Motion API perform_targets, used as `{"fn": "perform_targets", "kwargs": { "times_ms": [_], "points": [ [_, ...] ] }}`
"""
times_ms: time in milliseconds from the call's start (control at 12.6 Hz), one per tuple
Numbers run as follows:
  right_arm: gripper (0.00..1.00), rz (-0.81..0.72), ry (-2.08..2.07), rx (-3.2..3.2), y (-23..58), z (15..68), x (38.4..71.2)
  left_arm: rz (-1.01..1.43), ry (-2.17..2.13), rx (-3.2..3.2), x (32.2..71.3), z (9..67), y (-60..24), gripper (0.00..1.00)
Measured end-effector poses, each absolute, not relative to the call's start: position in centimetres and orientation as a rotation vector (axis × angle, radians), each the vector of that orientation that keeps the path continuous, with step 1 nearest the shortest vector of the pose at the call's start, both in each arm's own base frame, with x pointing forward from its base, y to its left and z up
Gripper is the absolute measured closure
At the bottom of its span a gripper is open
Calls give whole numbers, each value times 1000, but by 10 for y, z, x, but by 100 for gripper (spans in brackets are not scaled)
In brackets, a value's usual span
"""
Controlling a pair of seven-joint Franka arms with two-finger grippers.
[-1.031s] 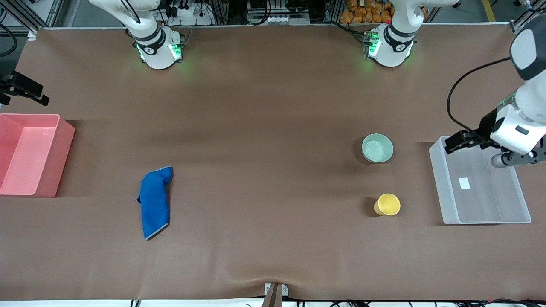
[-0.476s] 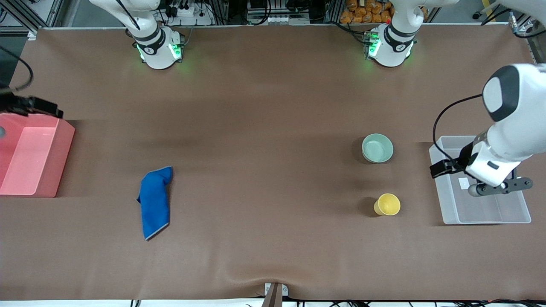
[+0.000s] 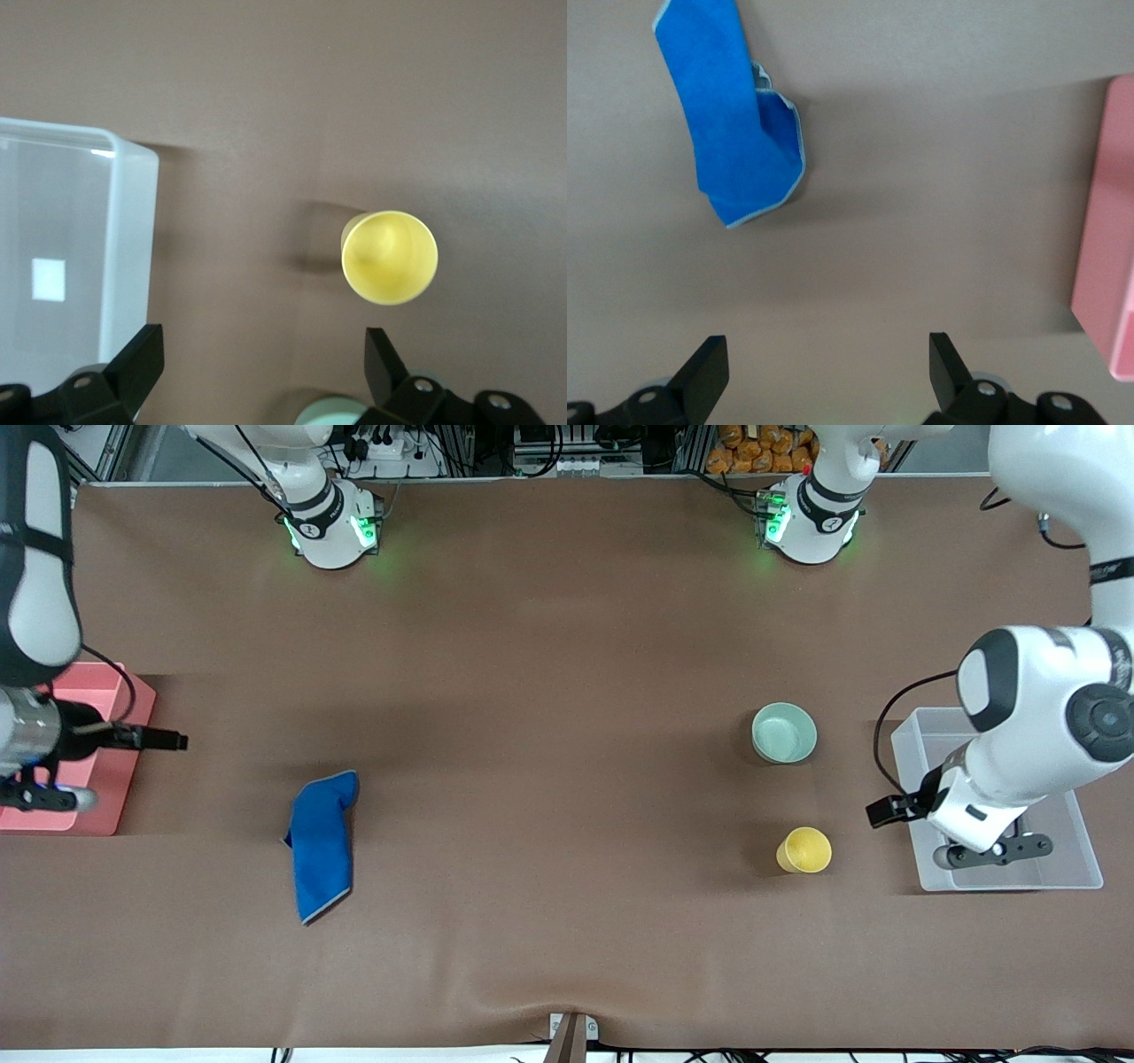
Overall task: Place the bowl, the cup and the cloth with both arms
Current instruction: 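Reach the left gripper to the yellow cup while the right gripper reaches the cloth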
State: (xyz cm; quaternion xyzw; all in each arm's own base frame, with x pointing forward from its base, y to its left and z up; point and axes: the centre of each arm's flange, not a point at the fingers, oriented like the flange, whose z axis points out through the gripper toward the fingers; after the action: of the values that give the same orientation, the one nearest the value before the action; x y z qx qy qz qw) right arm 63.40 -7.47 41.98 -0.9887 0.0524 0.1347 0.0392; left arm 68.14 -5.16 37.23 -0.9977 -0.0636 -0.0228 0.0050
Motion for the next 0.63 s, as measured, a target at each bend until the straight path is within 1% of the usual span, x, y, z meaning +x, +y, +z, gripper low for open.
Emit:
{"fn": "perform_targets", "kwargs": {
  "times_ms": [79,238,634],
  "points": [
    [0,417,156,-3029,-71,396,642,-68,-197,-3124,684,359,-53,0],
    [0,376,198,-3041,-57,355,660,-88,-212,-3144,692,336,-57,0],
    [0,279,332,-2981,-35,286,683,-96,-247,-3176,712,286,-64,0]
  ]
}}
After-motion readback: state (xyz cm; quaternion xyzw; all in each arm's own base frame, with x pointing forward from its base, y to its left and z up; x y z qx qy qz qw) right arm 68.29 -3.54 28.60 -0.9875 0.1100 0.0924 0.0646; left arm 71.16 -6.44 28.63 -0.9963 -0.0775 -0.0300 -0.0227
